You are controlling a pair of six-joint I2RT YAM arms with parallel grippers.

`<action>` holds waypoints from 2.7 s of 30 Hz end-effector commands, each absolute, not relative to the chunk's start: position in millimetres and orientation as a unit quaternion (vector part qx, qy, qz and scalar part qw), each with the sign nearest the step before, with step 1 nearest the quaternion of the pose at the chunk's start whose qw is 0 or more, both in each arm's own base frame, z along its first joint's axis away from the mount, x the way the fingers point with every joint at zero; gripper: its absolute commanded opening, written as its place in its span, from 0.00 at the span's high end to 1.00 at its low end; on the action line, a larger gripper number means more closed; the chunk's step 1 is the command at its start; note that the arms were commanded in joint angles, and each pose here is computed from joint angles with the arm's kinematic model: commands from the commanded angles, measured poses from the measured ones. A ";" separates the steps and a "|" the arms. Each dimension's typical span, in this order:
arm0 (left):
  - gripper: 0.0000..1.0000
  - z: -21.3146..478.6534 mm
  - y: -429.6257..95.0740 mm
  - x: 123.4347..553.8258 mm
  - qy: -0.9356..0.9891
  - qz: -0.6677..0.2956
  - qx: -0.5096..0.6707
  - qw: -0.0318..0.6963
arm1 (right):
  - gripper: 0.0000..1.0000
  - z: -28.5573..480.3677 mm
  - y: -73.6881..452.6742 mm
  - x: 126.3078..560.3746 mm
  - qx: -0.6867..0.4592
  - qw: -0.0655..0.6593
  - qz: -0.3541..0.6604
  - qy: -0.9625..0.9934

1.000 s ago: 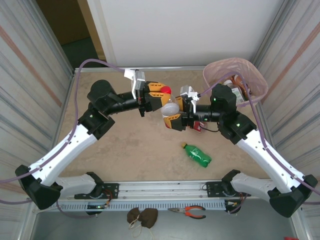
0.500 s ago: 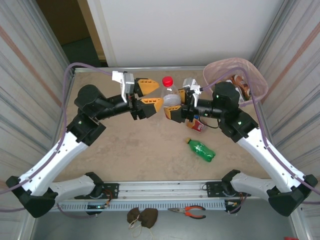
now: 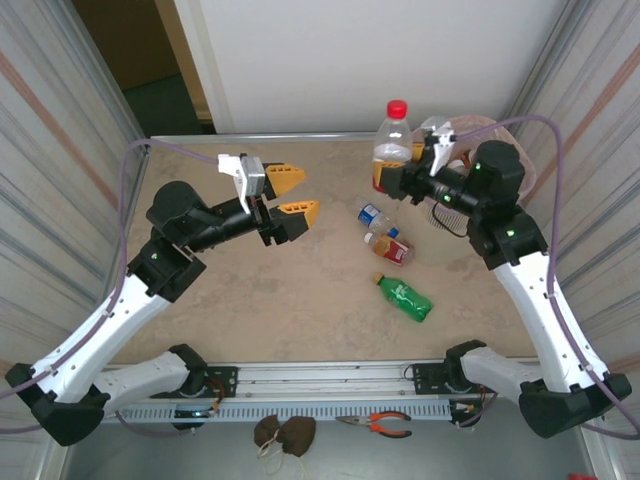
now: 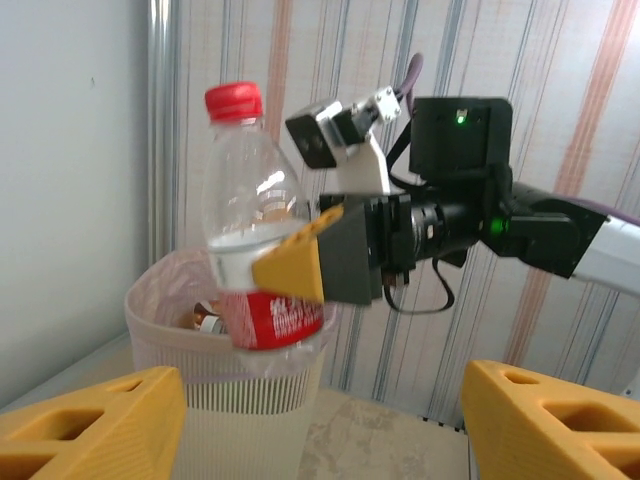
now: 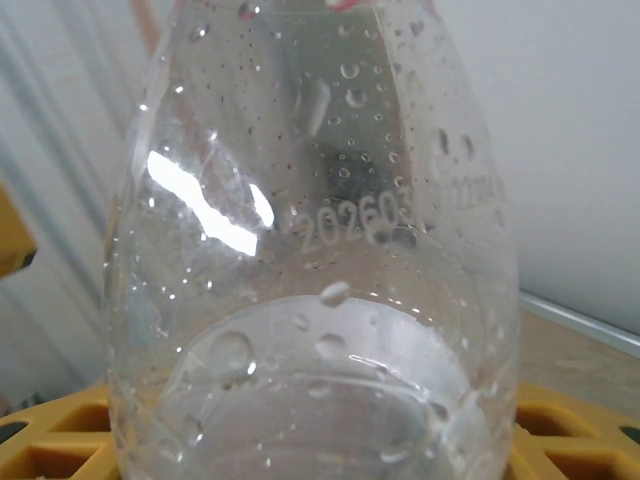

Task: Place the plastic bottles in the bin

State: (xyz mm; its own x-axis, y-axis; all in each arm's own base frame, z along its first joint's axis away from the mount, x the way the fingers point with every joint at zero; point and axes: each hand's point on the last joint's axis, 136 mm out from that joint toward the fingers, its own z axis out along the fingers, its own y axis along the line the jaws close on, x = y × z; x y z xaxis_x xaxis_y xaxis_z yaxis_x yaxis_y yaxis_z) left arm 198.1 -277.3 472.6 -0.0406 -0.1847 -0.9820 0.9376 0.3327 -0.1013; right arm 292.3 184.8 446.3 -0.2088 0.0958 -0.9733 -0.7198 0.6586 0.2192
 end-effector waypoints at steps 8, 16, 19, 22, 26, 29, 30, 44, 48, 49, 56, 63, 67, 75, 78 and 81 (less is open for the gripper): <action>0.27 465.3 -280.3 204.7 0.551 -0.459 0.339 0.609 | 0.45 454.1 89.8 341.4 -0.079 0.598 0.242 0.760; 0.27 457.7 -284.6 210.1 0.559 -0.458 0.339 0.602 | 0.46 409.6 18.0 366.0 -0.090 0.535 0.014 0.840; 0.27 452.0 -287.3 213.2 0.562 -0.458 0.340 0.600 | 0.44 389.9 -3.3 370.3 -0.102 0.495 -0.050 0.862; 0.27 437.4 -293.8 220.0 0.573 -0.462 0.336 0.587 | 0.44 377.1 -24.6 374.1 -0.108 0.466 -0.103 0.872; 0.28 411.8 -303.1 229.1 0.596 -0.465 0.334 0.562 | 0.45 356.5 -52.7 376.8 -0.123 0.413 -0.171 0.886; 0.28 395.7 -308.8 234.8 0.609 -0.464 0.336 0.549 | 0.45 341.8 -70.4 379.6 -0.128 0.380 -0.203 0.893; 0.28 391.6 -310.3 236.4 0.612 -0.462 0.338 0.546 | 0.45 336.6 -74.3 381.0 -0.128 0.370 -0.208 0.896; 0.28 353.4 -319.8 261.3 0.636 -0.467 0.348 0.506 | 0.41 258.0 -107.4 396.2 -0.157 0.235 -0.262 0.923; 0.28 348.4 -317.2 268.2 0.639 -0.475 0.339 0.502 | 0.36 242.2 -111.3 395.8 -0.161 0.209 -0.264 0.928; 0.28 347.2 -317.2 269.5 0.640 -0.476 0.338 0.500 | 0.34 239.7 -111.4 395.7 -0.162 0.204 -0.264 0.929; 0.28 349.9 -314.5 271.1 0.639 -0.480 0.335 0.499 | 0.20 243.4 -101.6 387.6 -0.156 0.195 -0.243 0.937; 0.28 357.0 -312.4 267.3 0.634 -0.482 0.337 0.502 | 0.12 265.1 -76.6 371.6 -0.139 0.229 -0.187 0.945; 0.28 359.8 -311.0 265.4 0.633 -0.484 0.335 0.503 | 0.12 282.0 -56.9 365.5 -0.121 0.275 -0.132 0.945; 0.28 367.0 -307.5 260.4 0.630 -0.481 0.339 0.507 | 0.13 307.9 -30.2 350.4 -0.105 0.320 -0.087 0.937; 0.28 368.4 -305.2 259.3 0.630 -0.480 0.336 0.510 | 0.15 321.3 -21.8 342.9 -0.092 0.343 -0.078 0.932; 0.28 370.0 -303.8 258.2 0.631 -0.481 0.332 0.511 | 0.18 336.7 -4.9 332.6 -0.088 0.370 -0.054 0.923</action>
State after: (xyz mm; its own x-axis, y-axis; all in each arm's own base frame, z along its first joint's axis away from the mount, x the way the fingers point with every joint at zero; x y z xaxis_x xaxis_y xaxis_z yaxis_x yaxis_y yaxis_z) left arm 263.9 -310.1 352.9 -0.2886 -0.0431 -0.9565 0.9023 0.3219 -0.2868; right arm 347.7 -19.7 310.8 -0.7530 -0.2619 -0.6036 -0.1475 0.9612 -0.2331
